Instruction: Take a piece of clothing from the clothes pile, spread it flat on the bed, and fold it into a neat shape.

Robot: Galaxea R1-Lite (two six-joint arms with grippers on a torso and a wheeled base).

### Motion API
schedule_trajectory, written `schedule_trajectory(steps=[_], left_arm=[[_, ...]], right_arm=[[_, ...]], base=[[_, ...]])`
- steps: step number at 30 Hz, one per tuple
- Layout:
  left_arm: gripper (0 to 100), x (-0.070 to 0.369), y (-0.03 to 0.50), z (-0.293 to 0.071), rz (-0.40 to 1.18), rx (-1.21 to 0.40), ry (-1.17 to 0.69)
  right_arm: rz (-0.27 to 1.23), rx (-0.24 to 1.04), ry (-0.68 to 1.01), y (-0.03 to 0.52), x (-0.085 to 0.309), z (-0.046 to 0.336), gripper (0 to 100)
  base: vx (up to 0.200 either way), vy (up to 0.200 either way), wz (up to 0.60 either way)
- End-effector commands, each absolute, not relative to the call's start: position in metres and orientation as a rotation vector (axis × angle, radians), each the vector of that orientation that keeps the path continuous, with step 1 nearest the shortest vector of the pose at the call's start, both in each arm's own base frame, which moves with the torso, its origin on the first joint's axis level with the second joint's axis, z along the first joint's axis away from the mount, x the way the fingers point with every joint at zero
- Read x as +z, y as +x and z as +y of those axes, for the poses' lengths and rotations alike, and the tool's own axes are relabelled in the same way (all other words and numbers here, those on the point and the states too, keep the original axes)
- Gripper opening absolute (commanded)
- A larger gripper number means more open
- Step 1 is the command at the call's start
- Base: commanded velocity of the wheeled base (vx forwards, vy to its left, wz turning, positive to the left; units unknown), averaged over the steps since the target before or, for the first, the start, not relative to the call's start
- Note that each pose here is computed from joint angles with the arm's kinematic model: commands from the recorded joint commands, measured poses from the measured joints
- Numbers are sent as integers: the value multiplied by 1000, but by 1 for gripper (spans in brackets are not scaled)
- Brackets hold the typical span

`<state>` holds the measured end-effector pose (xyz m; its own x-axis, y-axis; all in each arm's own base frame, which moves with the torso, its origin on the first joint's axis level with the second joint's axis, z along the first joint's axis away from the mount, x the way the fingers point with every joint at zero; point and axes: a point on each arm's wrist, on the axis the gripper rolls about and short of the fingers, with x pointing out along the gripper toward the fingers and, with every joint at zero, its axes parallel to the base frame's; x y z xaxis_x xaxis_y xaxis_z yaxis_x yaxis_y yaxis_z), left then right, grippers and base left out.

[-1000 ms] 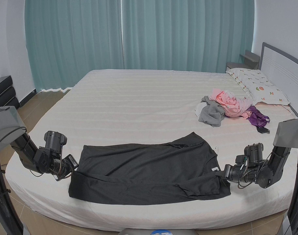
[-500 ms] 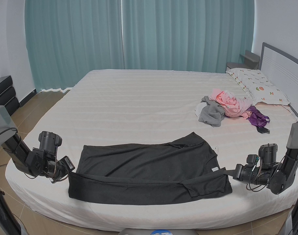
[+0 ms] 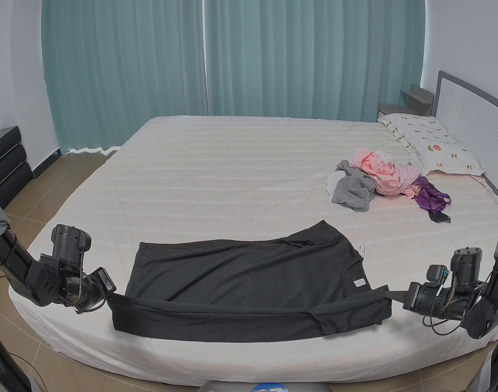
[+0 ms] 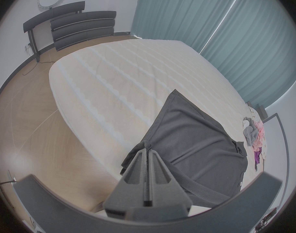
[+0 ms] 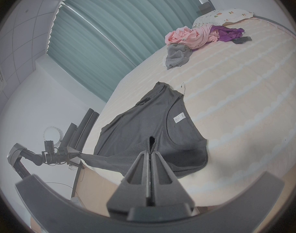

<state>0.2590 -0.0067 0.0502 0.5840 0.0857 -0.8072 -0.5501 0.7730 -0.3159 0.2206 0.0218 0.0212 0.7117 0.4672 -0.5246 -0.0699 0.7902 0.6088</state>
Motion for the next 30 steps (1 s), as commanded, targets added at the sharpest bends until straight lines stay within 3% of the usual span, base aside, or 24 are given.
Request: schedule_trajectory(steps=[1,15,30], left_arm=[[0,52,250,-6,881,397,-588],[0,48,238,-6,910,398,-566],[0,20,285,-1,942,431,-574]], right_arm=[[723,325,589,210,24,22,0],[726,326,592,204,21,23,0],[737,304,590,256,-7,27,0]], base=[[0,0,0],[0,0,0],[0,0,0]])
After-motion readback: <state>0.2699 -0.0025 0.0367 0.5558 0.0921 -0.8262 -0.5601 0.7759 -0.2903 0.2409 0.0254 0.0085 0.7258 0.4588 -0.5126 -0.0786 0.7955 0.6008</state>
